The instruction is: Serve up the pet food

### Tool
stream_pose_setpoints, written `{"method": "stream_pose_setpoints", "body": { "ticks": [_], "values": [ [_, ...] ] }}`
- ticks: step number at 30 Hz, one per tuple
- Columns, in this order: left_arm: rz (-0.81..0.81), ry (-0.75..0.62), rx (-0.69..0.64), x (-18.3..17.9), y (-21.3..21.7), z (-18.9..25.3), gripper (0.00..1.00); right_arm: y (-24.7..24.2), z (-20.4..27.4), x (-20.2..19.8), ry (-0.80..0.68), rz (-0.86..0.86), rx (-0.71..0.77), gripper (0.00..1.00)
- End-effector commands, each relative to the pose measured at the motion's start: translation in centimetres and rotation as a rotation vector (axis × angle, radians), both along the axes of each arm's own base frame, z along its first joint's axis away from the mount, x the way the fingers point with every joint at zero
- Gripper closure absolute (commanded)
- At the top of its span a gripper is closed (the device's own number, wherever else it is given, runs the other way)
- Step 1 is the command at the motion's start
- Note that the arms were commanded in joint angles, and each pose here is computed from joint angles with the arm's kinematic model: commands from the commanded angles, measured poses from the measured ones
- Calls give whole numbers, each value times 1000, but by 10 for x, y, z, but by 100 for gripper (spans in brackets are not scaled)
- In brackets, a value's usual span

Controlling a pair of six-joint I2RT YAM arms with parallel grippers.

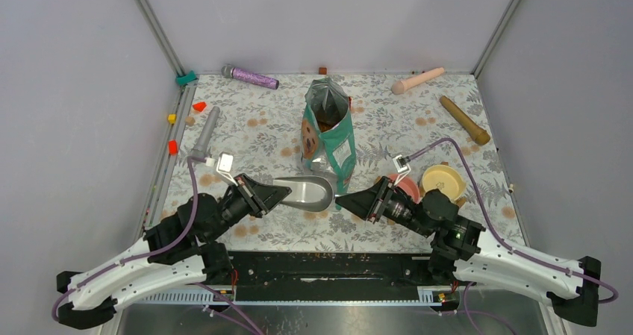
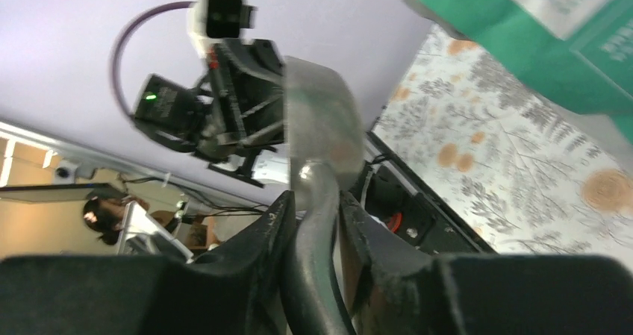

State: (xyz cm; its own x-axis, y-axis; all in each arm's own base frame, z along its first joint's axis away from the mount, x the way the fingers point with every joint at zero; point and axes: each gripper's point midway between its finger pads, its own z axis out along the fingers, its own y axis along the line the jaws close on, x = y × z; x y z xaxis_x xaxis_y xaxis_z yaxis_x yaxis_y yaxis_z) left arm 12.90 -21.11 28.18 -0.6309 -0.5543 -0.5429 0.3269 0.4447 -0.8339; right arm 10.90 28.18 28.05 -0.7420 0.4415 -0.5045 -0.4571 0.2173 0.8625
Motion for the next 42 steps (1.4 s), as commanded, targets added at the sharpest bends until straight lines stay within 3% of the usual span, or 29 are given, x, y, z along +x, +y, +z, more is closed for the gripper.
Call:
{"method": "stream_pose_setpoints", "body": {
  "ticks": [1,3,5,8,9,12,13,17,24,31,42],
  "values": [
    [22,-29,-54,3,1,18,100,-1,33,-4,-37,15,86,82],
    [18,-34,-46,3,2,18,98,-4,32,-2,-34,-1,92,91],
    [15,-40,-34,2,3,19,84,-7,32,0,-31,-24,94,100],
    [12,-50,-22,2,3,21,73,-11,30,2,-30,-38,78,100],
    [12,-54,-19,2,3,22,61,-11,30,2,-29,-39,76,100],
    [39,-59,11,5,9,26,5,-13,28,3,-23,-49,57,100],
    [60,-64,27,8,13,28,2,-14,27,3,-23,-55,42,100],
    [159,-113,109,21,33,52,1,-25,18,3,-25,-74,-23,100],
    [413,-164,431,70,48,96,1,-55,-20,-1,25,-121,-193,100],
    [330,-204,568,114,-5,130,1,-75,-45,-3,70,-164,-258,100],
    [271,-84,839,174,-47,80,1,-74,-63,0,68,-167,-330,100]
  ]
}}
